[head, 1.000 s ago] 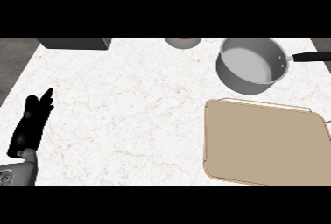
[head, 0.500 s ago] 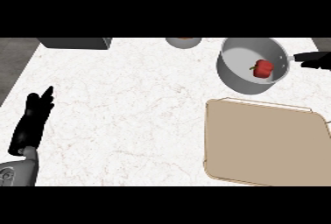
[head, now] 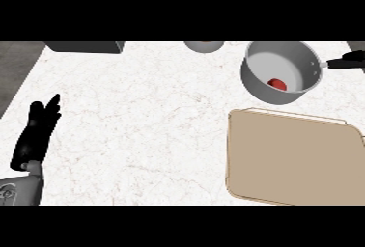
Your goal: Pick the bell pepper from the tray and place it in the pot
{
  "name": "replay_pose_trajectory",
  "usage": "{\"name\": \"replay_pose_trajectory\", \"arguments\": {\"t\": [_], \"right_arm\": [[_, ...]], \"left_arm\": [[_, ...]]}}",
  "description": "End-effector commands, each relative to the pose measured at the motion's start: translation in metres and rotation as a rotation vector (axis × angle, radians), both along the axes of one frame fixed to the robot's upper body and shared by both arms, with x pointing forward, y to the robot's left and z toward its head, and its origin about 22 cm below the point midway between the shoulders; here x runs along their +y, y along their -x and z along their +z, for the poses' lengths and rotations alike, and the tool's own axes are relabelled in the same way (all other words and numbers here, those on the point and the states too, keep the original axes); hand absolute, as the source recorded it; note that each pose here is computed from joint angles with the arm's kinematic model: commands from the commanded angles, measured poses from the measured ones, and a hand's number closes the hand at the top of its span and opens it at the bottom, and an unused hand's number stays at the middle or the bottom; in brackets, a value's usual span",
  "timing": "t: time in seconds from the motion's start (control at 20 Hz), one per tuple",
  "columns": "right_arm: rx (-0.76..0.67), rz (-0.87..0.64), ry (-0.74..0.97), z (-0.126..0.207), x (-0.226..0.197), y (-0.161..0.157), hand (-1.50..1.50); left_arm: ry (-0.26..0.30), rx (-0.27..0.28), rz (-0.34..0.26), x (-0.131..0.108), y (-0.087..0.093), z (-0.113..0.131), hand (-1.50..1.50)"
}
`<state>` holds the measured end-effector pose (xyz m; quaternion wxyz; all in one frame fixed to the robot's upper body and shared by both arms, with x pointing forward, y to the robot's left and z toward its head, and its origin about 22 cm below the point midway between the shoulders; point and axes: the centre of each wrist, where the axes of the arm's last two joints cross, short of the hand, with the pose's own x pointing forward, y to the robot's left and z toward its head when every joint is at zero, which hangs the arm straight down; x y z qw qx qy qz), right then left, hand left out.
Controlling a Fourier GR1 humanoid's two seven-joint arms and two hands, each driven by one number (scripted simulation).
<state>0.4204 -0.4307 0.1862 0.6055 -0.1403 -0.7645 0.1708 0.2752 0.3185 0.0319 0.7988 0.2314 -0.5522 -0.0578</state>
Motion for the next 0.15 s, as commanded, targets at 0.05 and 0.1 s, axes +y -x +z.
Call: {"name": "replay_pose_trajectory", "arguments": {"t": [0.05,0.1], "right_arm": [[-0.067,-0.133,-0.161,0.001,-0.032,0.019,-1.5],[-0.066,-0.144,-0.145,0.012,-0.06,0.039,-1.5]], "left_arm": [[-0.009,-0.006,-0.019,-0.004,-0.007,0.0,0.0],[0.002,-0.001,-0.013,0.008,0.0,0.005,0.0]]}}
